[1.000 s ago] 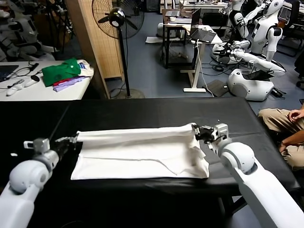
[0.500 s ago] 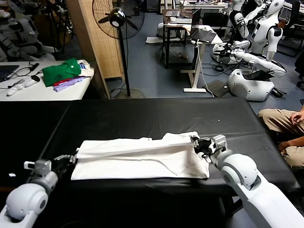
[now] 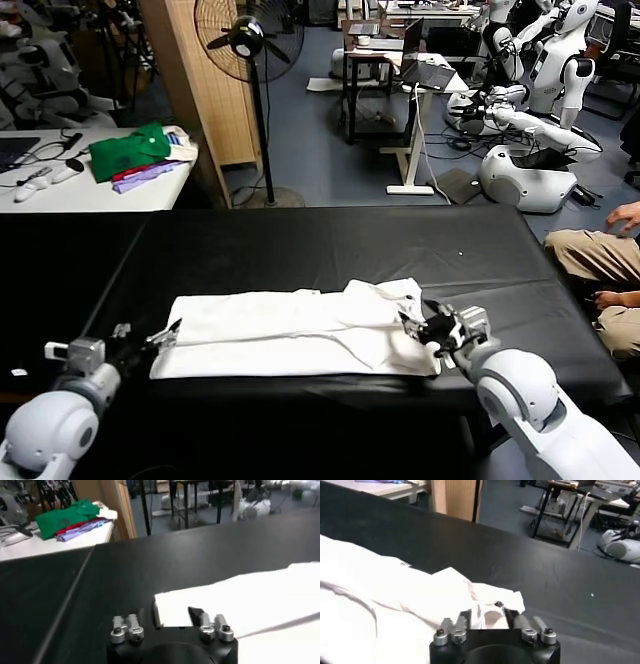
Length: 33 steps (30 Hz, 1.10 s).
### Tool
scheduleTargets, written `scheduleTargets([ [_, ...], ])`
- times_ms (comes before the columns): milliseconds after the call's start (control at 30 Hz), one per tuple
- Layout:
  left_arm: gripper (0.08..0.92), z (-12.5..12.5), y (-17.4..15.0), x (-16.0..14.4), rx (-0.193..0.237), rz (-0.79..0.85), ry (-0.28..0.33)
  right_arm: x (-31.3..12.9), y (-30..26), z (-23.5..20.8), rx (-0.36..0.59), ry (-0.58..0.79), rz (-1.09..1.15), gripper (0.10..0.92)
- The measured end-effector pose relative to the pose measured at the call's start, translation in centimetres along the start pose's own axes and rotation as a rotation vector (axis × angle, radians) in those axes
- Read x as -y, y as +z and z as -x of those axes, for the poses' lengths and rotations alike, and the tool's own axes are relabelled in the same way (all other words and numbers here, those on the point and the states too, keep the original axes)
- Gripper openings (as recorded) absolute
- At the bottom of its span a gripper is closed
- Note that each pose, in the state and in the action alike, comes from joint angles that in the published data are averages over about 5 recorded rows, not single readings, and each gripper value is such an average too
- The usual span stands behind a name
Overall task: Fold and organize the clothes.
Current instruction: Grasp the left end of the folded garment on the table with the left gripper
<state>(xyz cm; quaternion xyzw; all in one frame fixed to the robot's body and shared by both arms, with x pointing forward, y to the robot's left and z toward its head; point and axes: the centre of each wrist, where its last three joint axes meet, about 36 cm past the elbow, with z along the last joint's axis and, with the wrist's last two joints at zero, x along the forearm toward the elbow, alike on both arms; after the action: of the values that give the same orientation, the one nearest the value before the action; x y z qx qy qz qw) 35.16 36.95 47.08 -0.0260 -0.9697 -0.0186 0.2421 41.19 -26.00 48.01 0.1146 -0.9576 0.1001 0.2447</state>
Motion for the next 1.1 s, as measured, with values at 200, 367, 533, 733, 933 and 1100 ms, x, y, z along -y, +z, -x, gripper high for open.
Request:
scheduleTargets([
  [200,0.798,2.9,-1.0,-0.9,-0.002,-0.144,0.02,-0.4,0.1,3.9,0.065,0.054,0.066,0.798],
  [367,0.798,5.2,-1.0,-1.5,-0.012,-0.202,0.028,-0.8,0.6,7.0,0.051,0.107,0.119,0.798],
  [533,0.796,6.9,-0.4,-2.1,-0.028,-0.259,0.039,-1.1,1.3,8.9,0.021,0.115,0.162,0.797],
  [733,0.635,8.0,0.7,-2.6,-0.055,-0.283,0.029,-1.9,2.1,10.2,-0.001,0.106,0.193,0.639],
  [933,0.302,8.5,1.2,-2.9,-0.047,-0.257,0.004,-3.3,2.8,11.0,0.023,0.129,0.194,0.308],
  [1100,0.124,9.3,2.2,-2.3,0.016,-0.177,-0.03,-5.1,3.5,11.1,0.056,0.205,0.185,0.133],
])
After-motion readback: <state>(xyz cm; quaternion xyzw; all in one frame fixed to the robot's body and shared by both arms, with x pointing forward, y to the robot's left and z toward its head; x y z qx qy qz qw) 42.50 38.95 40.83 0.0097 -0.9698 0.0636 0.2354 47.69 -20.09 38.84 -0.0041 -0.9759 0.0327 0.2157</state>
